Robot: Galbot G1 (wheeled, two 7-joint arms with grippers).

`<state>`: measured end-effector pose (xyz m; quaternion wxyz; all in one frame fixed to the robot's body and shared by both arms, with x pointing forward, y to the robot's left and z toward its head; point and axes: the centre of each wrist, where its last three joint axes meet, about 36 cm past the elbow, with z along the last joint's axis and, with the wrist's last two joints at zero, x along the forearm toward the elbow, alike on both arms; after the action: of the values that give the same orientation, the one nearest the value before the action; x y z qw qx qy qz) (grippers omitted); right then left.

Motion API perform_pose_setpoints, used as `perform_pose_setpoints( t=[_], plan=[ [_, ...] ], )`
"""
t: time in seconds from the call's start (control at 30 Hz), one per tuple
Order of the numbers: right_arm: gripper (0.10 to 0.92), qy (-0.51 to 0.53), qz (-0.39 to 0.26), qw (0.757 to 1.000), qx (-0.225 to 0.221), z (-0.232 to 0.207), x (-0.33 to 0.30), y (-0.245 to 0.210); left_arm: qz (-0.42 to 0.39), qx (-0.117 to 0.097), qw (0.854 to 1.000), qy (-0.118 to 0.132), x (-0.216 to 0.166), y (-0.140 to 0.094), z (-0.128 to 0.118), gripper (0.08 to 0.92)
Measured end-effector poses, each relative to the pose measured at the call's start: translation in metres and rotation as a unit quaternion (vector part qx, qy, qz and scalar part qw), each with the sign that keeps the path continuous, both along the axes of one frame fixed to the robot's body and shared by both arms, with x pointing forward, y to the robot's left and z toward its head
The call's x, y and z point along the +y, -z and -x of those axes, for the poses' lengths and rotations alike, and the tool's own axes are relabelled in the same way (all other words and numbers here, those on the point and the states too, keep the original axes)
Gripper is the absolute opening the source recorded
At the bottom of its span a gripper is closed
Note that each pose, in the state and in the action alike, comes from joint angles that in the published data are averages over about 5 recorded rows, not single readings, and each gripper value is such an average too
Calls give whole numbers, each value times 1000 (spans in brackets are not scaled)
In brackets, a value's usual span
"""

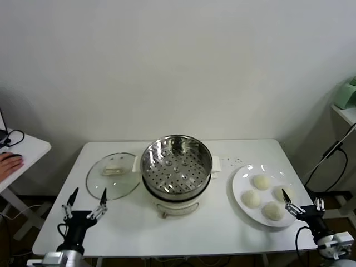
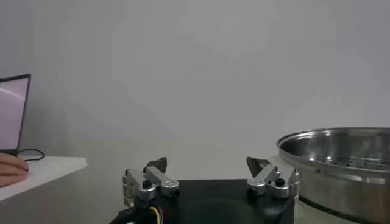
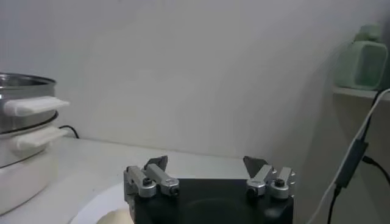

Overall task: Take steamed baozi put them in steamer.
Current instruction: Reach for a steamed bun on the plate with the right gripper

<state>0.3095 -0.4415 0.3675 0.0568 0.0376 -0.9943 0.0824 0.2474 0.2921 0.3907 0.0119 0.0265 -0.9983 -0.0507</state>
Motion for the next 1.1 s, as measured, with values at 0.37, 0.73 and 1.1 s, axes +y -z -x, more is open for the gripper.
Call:
perform_pose_setpoints(
  t=[0.37, 0.73, 1.1],
  plan=[
    [823, -76, 104, 991, 30, -70, -7, -63, -11, -12, 1000, -19, 0, 4, -2, 823],
    [823, -249, 238, 934, 95, -180, -11, -133, -6, -12, 1000, -17, -12, 16, 4, 823],
    [823, -446, 371, 786, 211, -286, 2, -171, -2, -14, 1000, -16, -27, 18, 5, 823]
  ],
)
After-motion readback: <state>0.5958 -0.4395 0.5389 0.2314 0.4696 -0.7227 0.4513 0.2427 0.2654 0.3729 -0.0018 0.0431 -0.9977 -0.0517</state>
